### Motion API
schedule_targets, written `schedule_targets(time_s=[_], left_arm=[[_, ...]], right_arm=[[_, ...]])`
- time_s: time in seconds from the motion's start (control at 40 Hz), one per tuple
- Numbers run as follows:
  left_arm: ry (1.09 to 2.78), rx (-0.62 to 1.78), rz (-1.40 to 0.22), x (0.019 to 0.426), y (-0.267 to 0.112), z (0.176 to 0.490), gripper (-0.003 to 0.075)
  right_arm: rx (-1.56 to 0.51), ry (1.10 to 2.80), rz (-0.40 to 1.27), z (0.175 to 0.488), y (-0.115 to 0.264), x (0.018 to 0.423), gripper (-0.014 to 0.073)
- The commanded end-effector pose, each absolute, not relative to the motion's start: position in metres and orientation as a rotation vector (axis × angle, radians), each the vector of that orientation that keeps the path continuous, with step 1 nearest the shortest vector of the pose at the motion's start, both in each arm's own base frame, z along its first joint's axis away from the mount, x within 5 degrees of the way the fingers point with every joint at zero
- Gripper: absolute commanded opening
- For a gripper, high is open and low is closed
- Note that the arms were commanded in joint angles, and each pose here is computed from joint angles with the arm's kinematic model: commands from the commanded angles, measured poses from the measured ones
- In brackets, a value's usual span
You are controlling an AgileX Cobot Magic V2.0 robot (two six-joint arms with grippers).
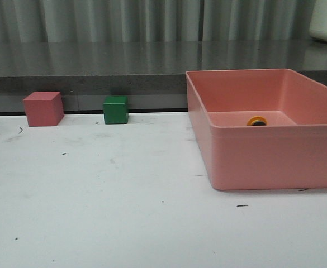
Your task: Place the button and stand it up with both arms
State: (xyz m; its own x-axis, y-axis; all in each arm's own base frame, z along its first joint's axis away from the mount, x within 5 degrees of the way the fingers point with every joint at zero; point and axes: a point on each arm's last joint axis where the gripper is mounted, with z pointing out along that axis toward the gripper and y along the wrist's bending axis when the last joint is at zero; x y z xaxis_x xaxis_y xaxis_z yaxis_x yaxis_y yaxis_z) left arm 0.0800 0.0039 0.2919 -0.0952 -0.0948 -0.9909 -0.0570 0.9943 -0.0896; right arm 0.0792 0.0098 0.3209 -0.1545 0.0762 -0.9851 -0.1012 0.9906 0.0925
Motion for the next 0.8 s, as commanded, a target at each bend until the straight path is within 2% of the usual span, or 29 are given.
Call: schedule_targets(time_s=[0.0,0.2,0.3,0.35,0.4,0.48,0.55,0.6,0.68,0.78], left_arm=[[1.650,-0.111,-0.026,0.091,0.005,0.311,-0.0020],[1.667,-0.112,-0.026,0.095,0.005,0.310,-0.0020],[1.667,-0.112,-0.026,0.095,0.005,0.310,-0.0003],[1.667,-0.112,-0.026,0.095,0.005,0.310,0.0047],[1.665,-0.112,-0.026,0.095,0.005,0.310,0.0134],[1.657,-0.111,-0.026,0.095,0.005,0.311,0.0330],[1.641,-0.110,-0.027,0.095,0.005,0.313,0.0536],[1.627,-0.108,-0.027,0.095,0.005,0.314,0.0626],[1.612,-0.107,-0.028,0.095,0.005,0.315,0.0686],[1.603,-0.106,-0.028,0.096,0.005,0.315,0.0668]], right_arm=[[-0.004,1.719,0.148,0.332,0.010,0.097,-0.0058],[-0.001,1.763,0.150,0.327,0.010,0.106,-0.0054],[0.002,1.740,0.148,0.329,0.010,0.106,0.0016],[0.003,1.730,0.147,0.330,0.010,0.107,0.0095],[0.004,1.723,0.145,0.330,0.009,0.107,0.0200],[0.005,1.723,0.144,0.329,0.009,0.107,0.0405],[0.007,1.714,0.143,0.329,0.009,0.108,0.0566],[0.010,1.701,0.142,0.330,0.009,0.110,0.0638],[0.012,1.708,0.141,0.332,0.009,0.116,0.0659],[0.015,1.743,0.141,0.337,0.010,0.132,0.0645]])
